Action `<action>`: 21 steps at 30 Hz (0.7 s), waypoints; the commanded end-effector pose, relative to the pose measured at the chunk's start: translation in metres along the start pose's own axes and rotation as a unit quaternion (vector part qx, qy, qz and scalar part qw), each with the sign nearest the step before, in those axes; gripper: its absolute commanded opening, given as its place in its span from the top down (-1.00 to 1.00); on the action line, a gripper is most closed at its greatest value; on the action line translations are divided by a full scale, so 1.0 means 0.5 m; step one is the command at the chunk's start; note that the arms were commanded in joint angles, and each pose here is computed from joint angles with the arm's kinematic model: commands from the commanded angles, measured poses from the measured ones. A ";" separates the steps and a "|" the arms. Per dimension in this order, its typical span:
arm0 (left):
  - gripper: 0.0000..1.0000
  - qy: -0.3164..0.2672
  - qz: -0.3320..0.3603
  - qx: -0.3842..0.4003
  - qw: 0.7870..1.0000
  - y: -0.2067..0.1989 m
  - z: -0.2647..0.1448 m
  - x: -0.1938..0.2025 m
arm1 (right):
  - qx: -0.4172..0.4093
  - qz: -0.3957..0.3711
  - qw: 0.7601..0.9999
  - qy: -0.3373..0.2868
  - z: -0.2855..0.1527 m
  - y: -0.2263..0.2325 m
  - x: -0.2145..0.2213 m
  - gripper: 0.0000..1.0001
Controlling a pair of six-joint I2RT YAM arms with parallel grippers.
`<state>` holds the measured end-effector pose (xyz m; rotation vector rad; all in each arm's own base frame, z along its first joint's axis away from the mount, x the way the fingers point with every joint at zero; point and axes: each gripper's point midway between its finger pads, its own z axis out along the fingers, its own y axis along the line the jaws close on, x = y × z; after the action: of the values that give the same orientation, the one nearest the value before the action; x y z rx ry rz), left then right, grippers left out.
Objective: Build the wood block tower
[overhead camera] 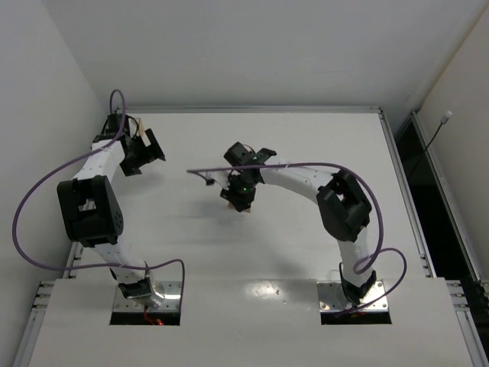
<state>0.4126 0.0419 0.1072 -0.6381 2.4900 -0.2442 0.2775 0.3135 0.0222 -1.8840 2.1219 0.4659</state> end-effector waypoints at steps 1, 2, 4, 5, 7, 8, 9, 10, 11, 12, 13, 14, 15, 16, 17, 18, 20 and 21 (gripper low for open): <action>-0.99 -0.038 -0.002 -0.004 0.999 -0.002 -0.031 -0.039 | 0.056 0.163 0.975 -0.142 -0.189 -0.018 -0.206 1.00; -0.99 -0.038 -0.002 -0.004 0.999 -0.002 -0.031 -0.039 | 0.083 0.210 0.961 -0.161 -0.222 -0.048 -0.248 1.00; -0.99 -0.039 -0.006 -0.003 0.999 -0.002 -0.035 -0.035 | 0.117 0.332 0.923 -0.155 -0.251 -0.082 -0.236 1.00; -0.99 -0.039 -0.007 -0.003 0.999 -0.002 -0.035 -0.035 | 0.130 0.356 0.910 -0.169 -0.269 -0.092 -0.249 1.00; -0.99 -0.042 -0.006 0.003 0.999 -0.006 -0.038 -0.035 | 0.170 0.438 0.867 -0.164 -0.278 -0.132 -0.226 1.00; -0.99 -0.042 -0.006 0.003 0.999 -0.006 -0.038 -0.035 | 0.197 0.466 0.844 -0.175 -0.306 -0.165 -0.225 1.00; -0.99 -0.046 -0.005 0.004 0.999 -0.008 -0.044 -0.038 | 0.201 0.496 0.827 -0.169 -0.305 -0.177 -0.214 1.00; -0.99 -0.046 -0.005 0.004 0.999 -0.008 -0.044 -0.038 | 0.203 0.542 0.804 -0.136 -0.285 -0.203 -0.168 1.00; -0.99 -0.046 -0.005 0.004 0.999 -0.008 -0.044 -0.038 | 0.230 0.574 0.772 -0.150 -0.304 -0.228 -0.160 1.00; -0.99 -0.046 -0.005 0.004 0.999 -0.008 -0.044 -0.038 | 0.255 0.574 0.764 -0.150 -0.303 -0.246 -0.150 1.00; -0.99 -0.046 -0.005 0.004 0.999 -0.008 -0.044 -0.038 | 0.267 0.583 0.755 -0.140 -0.299 -0.258 -0.130 1.00; -0.99 -0.040 -0.006 0.008 0.999 -0.010 -0.038 -0.034 | 0.263 0.596 0.747 -0.131 -0.277 -0.267 -0.118 1.00; -0.99 -0.040 -0.006 0.008 0.999 -0.010 -0.038 -0.034 | 0.262 0.597 0.747 -0.126 -0.268 -0.268 -0.115 1.00; -0.99 -0.040 -0.006 0.008 0.999 -0.010 -0.038 -0.034 | 0.265 0.600 0.743 -0.132 -0.271 -0.282 -0.114 1.00; -0.99 -0.040 -0.006 0.008 0.999 -0.010 -0.035 -0.037 | 0.265 0.600 0.744 -0.130 -0.256 -0.290 -0.114 1.00; -0.99 -0.038 -0.005 0.012 0.999 -0.013 -0.035 -0.036 | 0.267 0.606 0.739 -0.124 -0.249 -0.301 -0.100 1.00; -0.99 -0.034 -0.006 0.010 0.999 -0.011 -0.029 -0.033 | 0.264 0.609 0.737 -0.130 -0.243 -0.318 -0.100 1.00; -0.99 -0.034 -0.006 0.010 0.999 -0.011 -0.029 -0.033 | 0.261 0.613 0.735 -0.127 -0.234 -0.329 -0.093 1.00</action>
<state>0.4132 0.0442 0.1132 -0.6427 2.4693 -0.2293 0.4349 0.2881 0.1209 -0.0207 2.6459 0.2145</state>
